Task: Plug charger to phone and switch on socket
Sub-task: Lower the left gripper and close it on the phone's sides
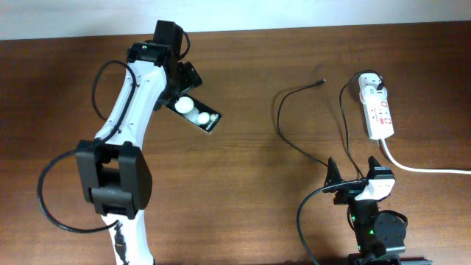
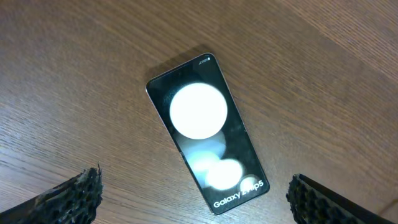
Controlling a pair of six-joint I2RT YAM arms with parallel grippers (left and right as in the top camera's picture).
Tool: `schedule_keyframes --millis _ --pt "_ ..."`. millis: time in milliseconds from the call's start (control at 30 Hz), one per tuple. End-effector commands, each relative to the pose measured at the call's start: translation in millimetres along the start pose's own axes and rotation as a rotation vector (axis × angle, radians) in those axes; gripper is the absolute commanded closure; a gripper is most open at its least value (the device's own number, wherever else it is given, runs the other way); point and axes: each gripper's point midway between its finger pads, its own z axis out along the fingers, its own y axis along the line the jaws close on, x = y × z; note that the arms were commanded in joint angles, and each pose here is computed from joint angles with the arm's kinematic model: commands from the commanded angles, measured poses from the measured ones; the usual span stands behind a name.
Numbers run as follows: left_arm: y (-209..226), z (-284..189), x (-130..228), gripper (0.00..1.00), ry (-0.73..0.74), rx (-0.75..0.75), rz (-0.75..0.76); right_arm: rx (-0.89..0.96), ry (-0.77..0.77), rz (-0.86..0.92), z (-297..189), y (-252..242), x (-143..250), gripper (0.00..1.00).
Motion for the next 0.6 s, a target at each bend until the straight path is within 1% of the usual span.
schedule_keyframes --millis 0,100,167,433,567 --pt "-4.9 28.1 8.6 0.01 0.08 0.013 -0.141 -0.005 0.007 0.003 0.5 0.9 4.1 0.01" --pt "-13.4 49.5 15.0 0.01 0.123 0.038 -0.154 -0.005 0.007 0.003 0.5 0.9 4.1 0.01" --pt "-11.6 60.8 20.3 0.01 0.147 0.024 -0.154 -0.005 0.007 0.003 0.5 0.9 4.1 0.01" --pt "-16.3 68.6 17.7 0.01 0.13 0.032 -0.149 -0.005 0.007 0.003 0.5 0.9 4.1 0.01" --pt "-15.6 89.6 30.8 0.01 0.167 -0.001 -0.136 -0.005 0.007 0.003 0.5 0.9 4.1 0.01"
